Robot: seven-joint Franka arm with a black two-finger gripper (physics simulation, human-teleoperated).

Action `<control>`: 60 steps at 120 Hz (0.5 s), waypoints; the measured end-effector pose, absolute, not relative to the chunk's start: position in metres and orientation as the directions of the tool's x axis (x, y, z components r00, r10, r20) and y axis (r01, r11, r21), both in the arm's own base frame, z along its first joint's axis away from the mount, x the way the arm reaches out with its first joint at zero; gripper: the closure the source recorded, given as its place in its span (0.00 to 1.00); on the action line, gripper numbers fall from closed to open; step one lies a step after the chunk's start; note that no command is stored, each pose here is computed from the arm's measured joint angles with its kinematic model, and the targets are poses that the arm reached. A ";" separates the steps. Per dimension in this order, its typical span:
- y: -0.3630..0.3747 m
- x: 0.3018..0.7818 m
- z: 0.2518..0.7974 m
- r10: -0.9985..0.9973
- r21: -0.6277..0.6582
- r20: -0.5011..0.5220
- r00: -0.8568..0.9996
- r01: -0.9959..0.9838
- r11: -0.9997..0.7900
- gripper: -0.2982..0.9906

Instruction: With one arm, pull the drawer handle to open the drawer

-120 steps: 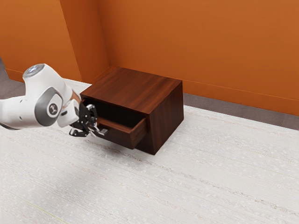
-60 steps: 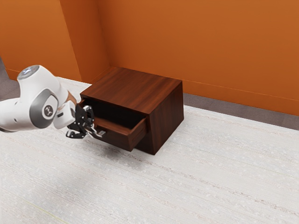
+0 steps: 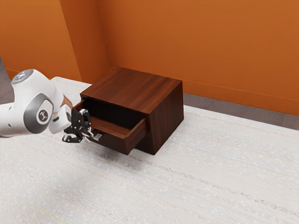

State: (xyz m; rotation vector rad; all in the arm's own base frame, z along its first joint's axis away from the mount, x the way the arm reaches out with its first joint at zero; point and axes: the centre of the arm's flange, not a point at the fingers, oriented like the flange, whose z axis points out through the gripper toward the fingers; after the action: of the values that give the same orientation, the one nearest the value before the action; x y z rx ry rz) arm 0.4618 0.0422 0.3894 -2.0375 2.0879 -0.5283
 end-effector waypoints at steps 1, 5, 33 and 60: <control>0.042 0.462 0.389 -0.992 -0.370 0.119 -0.047 -0.929 0.000 0.71; 0.042 0.461 0.390 -0.992 -0.371 0.120 -0.046 -0.929 -0.002 0.71; 0.045 0.455 0.391 -0.991 -0.374 0.127 -0.036 -0.927 -0.014 0.71; 0.045 0.451 0.391 -0.991 -0.376 0.130 -0.033 -0.926 -0.019 0.71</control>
State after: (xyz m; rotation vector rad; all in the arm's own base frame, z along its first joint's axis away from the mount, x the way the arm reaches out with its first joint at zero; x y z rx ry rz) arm 0.4508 0.0448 0.3912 -2.0535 2.0682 -0.5449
